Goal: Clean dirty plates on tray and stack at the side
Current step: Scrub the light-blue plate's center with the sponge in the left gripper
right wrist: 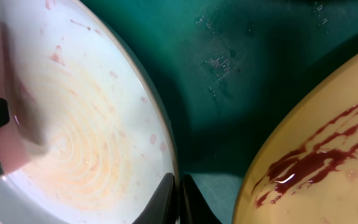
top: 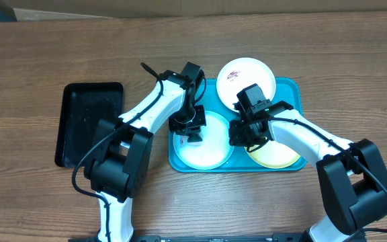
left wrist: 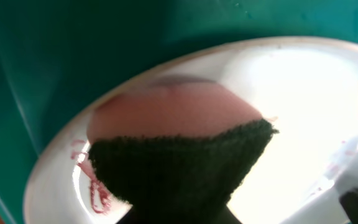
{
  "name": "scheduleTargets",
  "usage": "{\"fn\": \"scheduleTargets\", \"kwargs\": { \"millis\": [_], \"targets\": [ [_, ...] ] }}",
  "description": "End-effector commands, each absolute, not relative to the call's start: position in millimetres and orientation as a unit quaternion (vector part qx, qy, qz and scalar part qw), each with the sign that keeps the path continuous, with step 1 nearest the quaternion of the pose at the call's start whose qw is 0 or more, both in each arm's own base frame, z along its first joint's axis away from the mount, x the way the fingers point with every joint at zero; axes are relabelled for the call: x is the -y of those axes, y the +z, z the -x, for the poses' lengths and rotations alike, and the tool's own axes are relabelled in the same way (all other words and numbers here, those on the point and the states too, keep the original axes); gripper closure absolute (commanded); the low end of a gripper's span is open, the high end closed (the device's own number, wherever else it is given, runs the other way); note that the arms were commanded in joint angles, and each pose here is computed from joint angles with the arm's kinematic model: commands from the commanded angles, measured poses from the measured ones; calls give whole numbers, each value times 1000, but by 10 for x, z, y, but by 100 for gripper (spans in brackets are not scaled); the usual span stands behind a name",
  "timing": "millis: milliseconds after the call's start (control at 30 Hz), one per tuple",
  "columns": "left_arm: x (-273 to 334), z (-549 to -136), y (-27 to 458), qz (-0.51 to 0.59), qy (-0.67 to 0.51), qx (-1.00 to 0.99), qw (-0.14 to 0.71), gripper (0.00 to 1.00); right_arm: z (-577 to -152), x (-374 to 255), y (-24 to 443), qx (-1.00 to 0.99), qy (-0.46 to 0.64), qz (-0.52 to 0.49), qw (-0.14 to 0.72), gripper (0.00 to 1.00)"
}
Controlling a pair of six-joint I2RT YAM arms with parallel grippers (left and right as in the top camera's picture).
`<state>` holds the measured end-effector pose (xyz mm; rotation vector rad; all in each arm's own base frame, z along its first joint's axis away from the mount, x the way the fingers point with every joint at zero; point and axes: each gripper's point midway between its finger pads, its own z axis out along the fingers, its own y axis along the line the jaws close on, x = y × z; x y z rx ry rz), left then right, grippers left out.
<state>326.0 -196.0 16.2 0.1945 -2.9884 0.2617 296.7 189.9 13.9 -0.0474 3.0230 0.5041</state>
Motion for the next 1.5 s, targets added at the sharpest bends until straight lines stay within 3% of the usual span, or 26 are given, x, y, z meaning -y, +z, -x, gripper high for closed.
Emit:
{"fn": "scheduleTargets", "kwargs": {
  "millis": [0,433,567,667,733,833,900,933,967,1100,1167,1267,1467],
  "targets": [
    [1949,-3318,149,-58,76,994,59,96,-3027,-1884,150,-986,158,12,45,96],
    [2245,-3017,25,-72,92,989,94,96,-3025,-1883,149,-986,158,12,45,96],
    [2092,-2975,-133,-66,47,994,77,91,-3025,-1884,150,-986,158,12,45,96],
    [1968,-2987,-159,-70,27,994,73,73,-3024,-1883,149,-986,158,12,45,96],
    [1905,-3016,-160,-69,25,995,73,77,-3025,-1883,149,-986,158,12,45,96],
    [1791,-3056,-157,-68,25,994,76,76,-3020,-1880,148,-986,157,12,44,96],
    [1725,-3066,-154,-79,25,993,81,67,-3018,-1880,148,-987,157,12,44,96],
    [1702,-3071,-152,-83,26,993,83,48,-3018,-1880,148,-987,157,12,44,96],
    [1677,-3076,-151,-86,25,992,85,36,-3019,-1880,148,-987,157,12,44,96],
    [1618,-3092,-145,-96,26,991,88,23,-3023,-1882,149,-986,158,12,45,96],
    [1621,-3094,-144,-96,27,991,88,25,-3027,-1884,150,-986,158,12,46,96],
    [1680,-3099,-122,-75,43,992,90,41,-3027,-1884,151,-986,158,12,46,96],
    [1767,-3114,-14,-66,62,991,99,41,-3027,-1884,150,-986,158,12,45,96]
  ]
}}
